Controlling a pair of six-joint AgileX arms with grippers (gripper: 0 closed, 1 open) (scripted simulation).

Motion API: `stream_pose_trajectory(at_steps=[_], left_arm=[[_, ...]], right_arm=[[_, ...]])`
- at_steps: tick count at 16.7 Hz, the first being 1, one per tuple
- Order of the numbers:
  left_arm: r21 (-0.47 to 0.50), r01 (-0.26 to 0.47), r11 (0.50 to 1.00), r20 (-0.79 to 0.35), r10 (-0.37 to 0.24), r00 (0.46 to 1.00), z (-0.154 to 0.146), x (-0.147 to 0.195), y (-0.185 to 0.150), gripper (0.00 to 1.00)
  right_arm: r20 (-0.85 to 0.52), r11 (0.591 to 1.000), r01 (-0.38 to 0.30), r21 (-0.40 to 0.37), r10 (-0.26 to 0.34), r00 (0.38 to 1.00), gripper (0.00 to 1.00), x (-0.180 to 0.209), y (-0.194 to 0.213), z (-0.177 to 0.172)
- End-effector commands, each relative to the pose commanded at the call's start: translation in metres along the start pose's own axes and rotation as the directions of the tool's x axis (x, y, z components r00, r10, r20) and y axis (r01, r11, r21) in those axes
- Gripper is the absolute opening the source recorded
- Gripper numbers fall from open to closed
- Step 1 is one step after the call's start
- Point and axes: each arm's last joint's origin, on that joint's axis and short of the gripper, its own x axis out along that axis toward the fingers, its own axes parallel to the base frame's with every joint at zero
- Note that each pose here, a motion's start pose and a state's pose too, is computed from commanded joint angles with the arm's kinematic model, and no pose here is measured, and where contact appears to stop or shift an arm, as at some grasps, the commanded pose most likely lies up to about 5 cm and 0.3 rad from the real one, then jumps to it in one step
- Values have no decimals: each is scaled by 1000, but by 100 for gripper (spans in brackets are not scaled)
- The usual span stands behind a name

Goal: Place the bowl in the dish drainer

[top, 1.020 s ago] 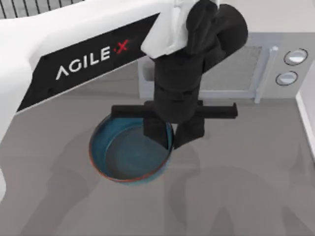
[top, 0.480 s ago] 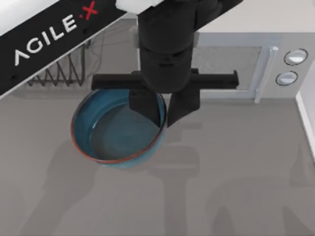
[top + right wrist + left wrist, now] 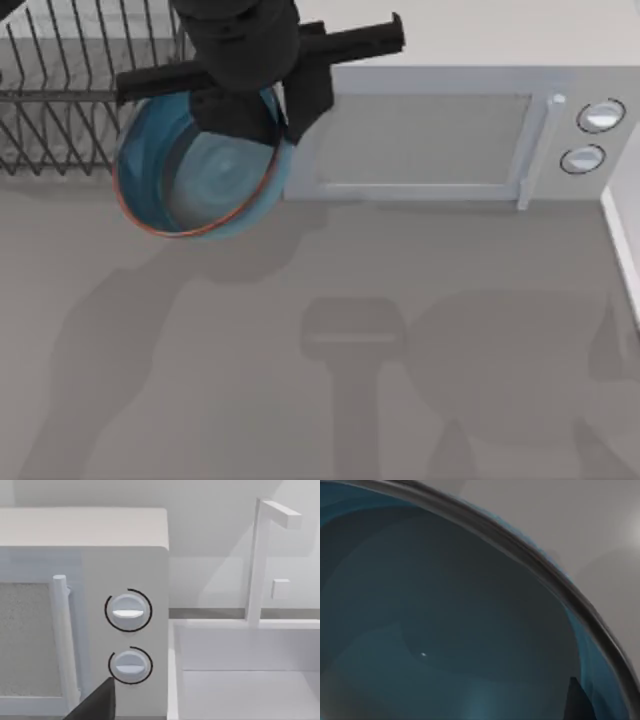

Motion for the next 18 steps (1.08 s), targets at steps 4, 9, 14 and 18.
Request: stream_pose_trajectory(at_steps=[4, 9, 14, 18], left_arm=[[-26, 150, 988, 332, -133, 934, 36, -42, 70, 0], [40, 141, 989, 727, -126, 676, 31, -93, 164, 0], [80, -30, 996, 910, -60, 411, -23, -119, 219, 0], [87, -146, 985, 965, -47, 258, -63, -124, 234, 0]], right_arm=[[0, 1000, 0, 0, 0, 1000, 100, 0, 0, 0], [0, 1000, 0, 0, 0, 1000, 100, 0, 0, 0], [0, 1000, 0, 0, 0, 1000, 100, 0, 0, 0], [0, 1000, 0, 0, 0, 1000, 100, 0, 0, 0]])
